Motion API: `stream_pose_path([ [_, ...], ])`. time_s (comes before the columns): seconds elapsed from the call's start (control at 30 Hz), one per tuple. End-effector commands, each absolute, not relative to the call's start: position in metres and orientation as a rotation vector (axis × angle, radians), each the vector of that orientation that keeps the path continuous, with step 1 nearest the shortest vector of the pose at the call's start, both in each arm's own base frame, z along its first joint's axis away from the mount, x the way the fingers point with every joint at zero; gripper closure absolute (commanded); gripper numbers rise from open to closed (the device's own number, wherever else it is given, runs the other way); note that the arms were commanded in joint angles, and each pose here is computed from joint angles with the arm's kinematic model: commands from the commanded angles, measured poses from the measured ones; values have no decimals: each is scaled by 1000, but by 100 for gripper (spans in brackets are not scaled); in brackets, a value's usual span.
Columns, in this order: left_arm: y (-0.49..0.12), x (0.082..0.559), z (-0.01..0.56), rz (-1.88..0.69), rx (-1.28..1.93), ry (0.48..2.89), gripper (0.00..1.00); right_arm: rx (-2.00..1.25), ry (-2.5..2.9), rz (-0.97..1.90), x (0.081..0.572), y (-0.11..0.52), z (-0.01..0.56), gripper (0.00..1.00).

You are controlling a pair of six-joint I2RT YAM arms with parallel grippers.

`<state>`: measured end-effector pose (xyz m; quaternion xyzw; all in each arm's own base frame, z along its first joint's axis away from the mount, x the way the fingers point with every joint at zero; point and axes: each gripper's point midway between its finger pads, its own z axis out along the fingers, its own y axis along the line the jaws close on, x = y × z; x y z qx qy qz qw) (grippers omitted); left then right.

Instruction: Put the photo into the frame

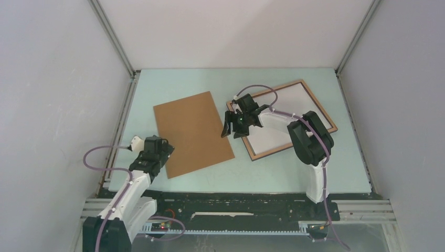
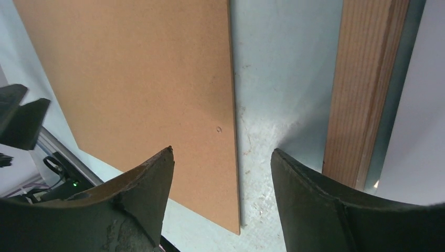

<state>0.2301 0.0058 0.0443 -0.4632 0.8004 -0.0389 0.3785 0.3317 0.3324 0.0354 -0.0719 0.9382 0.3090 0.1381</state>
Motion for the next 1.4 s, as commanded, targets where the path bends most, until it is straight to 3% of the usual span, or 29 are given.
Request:
stream_pose_path([
  [0.0, 16, 227, 32, -13, -1201, 2055, 0, -185, 2704, 962, 342, 341, 37, 25],
  [0.47, -31, 240, 2, -297, -1209, 2287, 0, -252, 2684, 1300, 323, 371, 53, 27],
  [0.77, -56, 240, 4, -485, -1188, 2313, 0, -350, 2468, 1594, 287, 388, 150, 29],
  [1.0, -94, 249, 22, -772, -1106, 2335, 0, -254, 2442, 1507, 268, 364, 176, 29],
  [1.37, -144, 258, 29, -904, -970, 2391, 0, -72, 2545, 1365, 275, 297, 120, 29],
])
